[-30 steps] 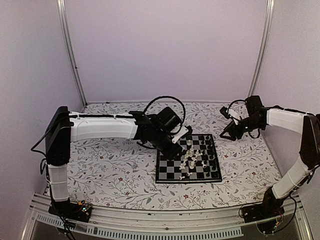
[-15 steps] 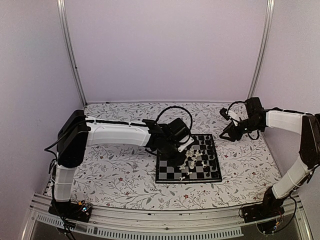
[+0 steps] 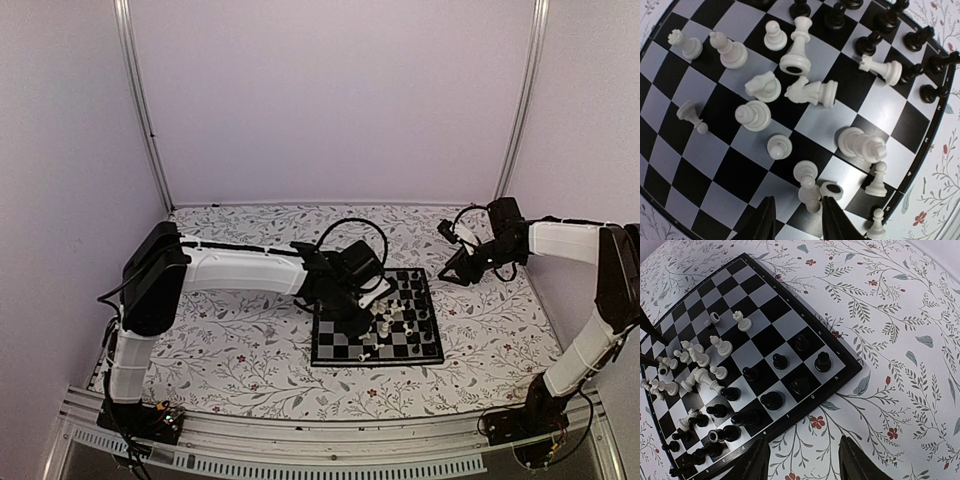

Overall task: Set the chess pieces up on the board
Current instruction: Pick up the chess piece from the chessboard.

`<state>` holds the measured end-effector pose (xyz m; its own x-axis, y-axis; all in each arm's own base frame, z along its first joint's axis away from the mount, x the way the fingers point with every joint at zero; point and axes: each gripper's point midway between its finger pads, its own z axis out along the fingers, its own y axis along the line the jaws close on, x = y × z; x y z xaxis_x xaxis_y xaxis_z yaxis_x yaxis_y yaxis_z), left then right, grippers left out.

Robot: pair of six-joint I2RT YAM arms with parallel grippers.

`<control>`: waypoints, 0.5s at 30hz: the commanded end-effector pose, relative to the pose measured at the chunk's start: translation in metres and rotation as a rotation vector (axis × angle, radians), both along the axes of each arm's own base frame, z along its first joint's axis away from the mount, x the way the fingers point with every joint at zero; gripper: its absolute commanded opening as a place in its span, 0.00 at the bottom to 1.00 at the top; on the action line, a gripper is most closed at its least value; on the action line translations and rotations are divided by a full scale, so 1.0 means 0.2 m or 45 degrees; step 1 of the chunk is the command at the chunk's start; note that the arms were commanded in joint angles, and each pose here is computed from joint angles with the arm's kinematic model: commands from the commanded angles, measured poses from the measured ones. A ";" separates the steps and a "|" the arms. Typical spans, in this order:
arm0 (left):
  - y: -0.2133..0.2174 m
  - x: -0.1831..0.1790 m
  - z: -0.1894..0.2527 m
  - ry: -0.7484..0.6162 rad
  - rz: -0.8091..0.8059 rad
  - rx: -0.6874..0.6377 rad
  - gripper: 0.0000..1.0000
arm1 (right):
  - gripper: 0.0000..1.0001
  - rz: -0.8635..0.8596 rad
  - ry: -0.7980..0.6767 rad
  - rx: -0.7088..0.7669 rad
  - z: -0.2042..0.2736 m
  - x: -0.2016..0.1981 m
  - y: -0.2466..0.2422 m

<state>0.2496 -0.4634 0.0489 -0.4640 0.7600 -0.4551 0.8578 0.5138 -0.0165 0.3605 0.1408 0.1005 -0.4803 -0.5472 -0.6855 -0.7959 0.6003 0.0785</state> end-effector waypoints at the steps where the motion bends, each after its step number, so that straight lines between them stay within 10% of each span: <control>1: -0.05 -0.06 -0.03 0.047 -0.056 -0.009 0.32 | 0.51 0.016 0.006 -0.007 -0.03 0.00 0.01; 15: -0.03 -0.02 0.08 -0.005 -0.054 0.006 0.07 | 0.51 0.015 0.019 -0.011 -0.05 0.00 0.01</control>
